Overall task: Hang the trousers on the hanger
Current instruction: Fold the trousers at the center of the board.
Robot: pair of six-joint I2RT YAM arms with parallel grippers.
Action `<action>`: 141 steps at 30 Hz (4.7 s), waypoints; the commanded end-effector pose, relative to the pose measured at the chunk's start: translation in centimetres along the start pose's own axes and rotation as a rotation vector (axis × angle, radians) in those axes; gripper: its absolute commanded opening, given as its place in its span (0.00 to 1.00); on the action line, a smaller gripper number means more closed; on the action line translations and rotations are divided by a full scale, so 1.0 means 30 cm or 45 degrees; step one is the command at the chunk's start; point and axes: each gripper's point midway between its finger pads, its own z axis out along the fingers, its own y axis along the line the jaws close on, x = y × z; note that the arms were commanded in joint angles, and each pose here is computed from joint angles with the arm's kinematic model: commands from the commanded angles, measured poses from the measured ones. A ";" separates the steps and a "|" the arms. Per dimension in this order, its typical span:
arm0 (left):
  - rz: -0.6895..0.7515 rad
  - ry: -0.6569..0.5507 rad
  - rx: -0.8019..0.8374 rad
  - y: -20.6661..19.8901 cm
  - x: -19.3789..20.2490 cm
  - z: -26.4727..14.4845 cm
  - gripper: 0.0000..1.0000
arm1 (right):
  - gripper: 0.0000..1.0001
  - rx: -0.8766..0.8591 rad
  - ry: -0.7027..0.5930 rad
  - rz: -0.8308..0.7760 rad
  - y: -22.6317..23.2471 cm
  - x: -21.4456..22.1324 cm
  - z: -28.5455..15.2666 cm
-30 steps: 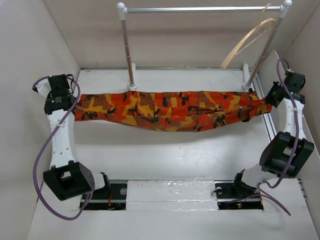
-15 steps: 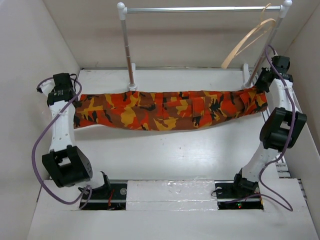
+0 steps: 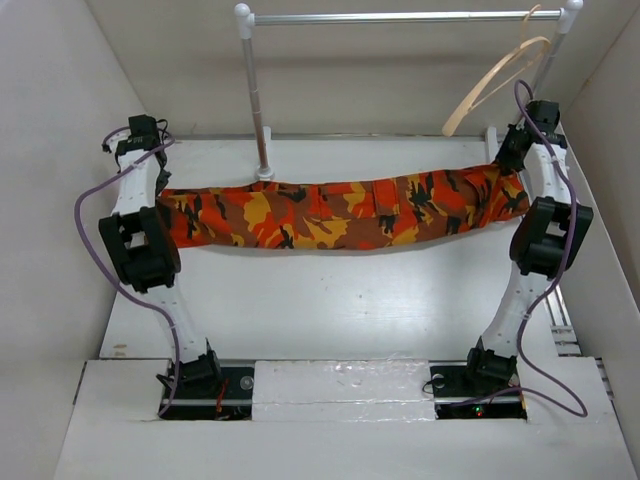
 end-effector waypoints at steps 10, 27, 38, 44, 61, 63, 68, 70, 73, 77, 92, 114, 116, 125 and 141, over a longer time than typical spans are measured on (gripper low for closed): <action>-0.050 -0.232 0.057 -0.102 -0.239 -0.006 0.00 | 0.21 0.002 -0.220 0.110 -0.012 -0.156 0.012; 0.070 -0.013 0.144 -0.022 0.009 -0.024 0.57 | 0.80 -0.198 -0.215 0.071 0.002 0.056 -0.228; -0.235 0.223 0.293 0.183 0.326 0.008 0.47 | 0.39 -0.311 -0.161 0.147 -0.013 0.226 -0.285; -0.307 0.285 0.237 0.161 0.351 0.106 0.47 | 0.15 -0.272 -0.111 0.257 -0.100 0.319 -0.282; -0.290 0.362 0.131 0.169 0.432 0.232 0.19 | 0.63 -0.384 0.062 0.586 -0.111 0.550 -0.058; -0.291 0.360 0.134 0.165 0.432 0.237 0.18 | 0.61 -0.372 0.046 0.587 -0.103 0.542 -0.042; -0.267 0.356 0.112 0.170 0.425 0.248 0.00 | 0.07 -0.363 0.055 0.590 -0.076 0.536 -0.032; -0.252 0.335 0.103 0.174 0.405 0.245 0.00 | 0.00 -0.338 0.013 0.557 -0.086 0.510 -0.066; -0.213 0.288 0.029 0.219 0.386 0.243 0.00 | 0.00 -0.261 -0.042 0.540 -0.142 0.475 -0.135; -0.150 0.218 -0.103 0.301 0.364 0.233 0.00 | 0.00 -0.209 -0.076 0.516 -0.181 0.469 -0.220; -0.125 0.232 0.156 0.248 0.371 0.107 0.00 | 0.00 -0.097 -0.031 0.487 -0.345 0.606 -0.392; -0.211 0.424 0.338 0.017 0.435 0.156 0.35 | 0.00 -0.184 -0.024 0.473 -0.364 0.626 -0.404; -0.205 0.425 0.290 0.031 0.440 0.178 0.32 | 0.00 -0.192 -0.029 0.486 -0.361 0.628 -0.399; -0.046 0.310 0.029 0.169 0.416 0.237 0.00 | 0.00 -0.117 -0.015 0.512 -0.396 0.621 -0.387; -0.078 0.299 -0.147 0.510 0.551 -0.007 0.00 | 0.00 0.096 0.038 0.676 -0.454 0.647 -0.476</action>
